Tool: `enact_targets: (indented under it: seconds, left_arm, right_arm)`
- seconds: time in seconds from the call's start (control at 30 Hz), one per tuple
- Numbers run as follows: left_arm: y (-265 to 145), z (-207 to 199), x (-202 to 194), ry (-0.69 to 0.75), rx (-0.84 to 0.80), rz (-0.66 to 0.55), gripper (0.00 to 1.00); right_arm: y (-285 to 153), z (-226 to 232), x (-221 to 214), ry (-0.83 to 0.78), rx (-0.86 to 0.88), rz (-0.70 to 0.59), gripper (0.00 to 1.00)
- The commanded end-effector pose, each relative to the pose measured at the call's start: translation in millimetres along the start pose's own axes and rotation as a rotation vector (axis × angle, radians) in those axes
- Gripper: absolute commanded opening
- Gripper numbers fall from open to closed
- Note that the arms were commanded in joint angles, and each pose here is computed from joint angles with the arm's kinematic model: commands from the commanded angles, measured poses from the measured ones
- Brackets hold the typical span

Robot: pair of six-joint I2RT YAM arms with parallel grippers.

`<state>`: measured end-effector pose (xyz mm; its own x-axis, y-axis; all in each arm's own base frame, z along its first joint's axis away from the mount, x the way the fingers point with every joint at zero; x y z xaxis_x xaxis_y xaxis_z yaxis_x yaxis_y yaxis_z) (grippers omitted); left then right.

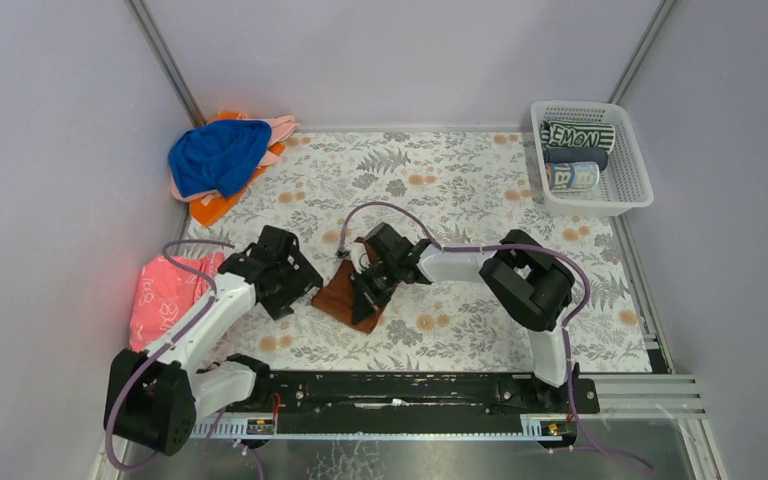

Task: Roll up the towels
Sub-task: Roll the towel at the center of the board.

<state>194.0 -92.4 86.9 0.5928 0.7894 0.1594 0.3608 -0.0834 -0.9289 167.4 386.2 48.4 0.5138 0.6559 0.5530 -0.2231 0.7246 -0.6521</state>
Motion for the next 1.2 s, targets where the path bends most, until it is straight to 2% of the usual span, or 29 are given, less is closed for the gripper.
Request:
enact_targets:
  seconds: [0.0, 0.13, 0.33, 0.47, 0.6, 0.73, 0.83, 0.97, 1.17]
  left_arm:
    - [-7, 11, -6, -0.016, -0.001, 0.02, 0.85]
    - [-8, 4, -15, -0.008, -0.067, 0.078, 0.85]
    - [2, -3, -27, -0.022, -0.126, 0.152, 0.84]
    - [10, -11, -27, -0.034, -0.161, 0.154, 0.8]
    - [23, -9, -24, -0.042, -0.128, 0.14, 0.76]
    - [39, 2, -24, -0.055, -0.05, 0.131, 0.71]
    - [49, 6, -25, -0.055, -0.028, 0.137, 0.63]
    - [54, 10, -25, -0.049, 0.005, 0.139, 0.63]
    - [56, 16, -25, -0.045, 0.035, 0.132, 0.63]
  right_arm:
    - [-2, -1, -9, 0.216, 0.18, -0.01, 0.02]
    - [-3, -11, -13, 0.33, 0.244, -0.037, 0.03]
    - [-3, -26, -20, 0.422, 0.237, -0.04, 0.04]
    - [-2, -33, -23, 0.451, 0.223, -0.035, 0.05]
    - [-3, -36, -20, 0.446, 0.194, -0.041, 0.06]
    - [-12, -38, -15, 0.381, 0.119, -0.039, 0.13]
    - [-22, -38, -8, 0.324, 0.063, -0.045, 0.2]
    - [-38, -28, 5, 0.205, -0.024, -0.05, 0.3]
    - [-65, -17, 19, -0.056, -0.276, -0.039, 0.42]
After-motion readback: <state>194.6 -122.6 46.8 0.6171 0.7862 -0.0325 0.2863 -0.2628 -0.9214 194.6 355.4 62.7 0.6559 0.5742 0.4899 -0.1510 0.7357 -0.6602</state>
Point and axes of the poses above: each gripper's point midway between its finger pads, its own y axis out along the fingers, its own z axis along the line the jaws close on, x = y × z, the point moved 3 cm from there along -y, back along the fingers, and after that the axes turned 11 degrees about -y, right-handed, at the moved point
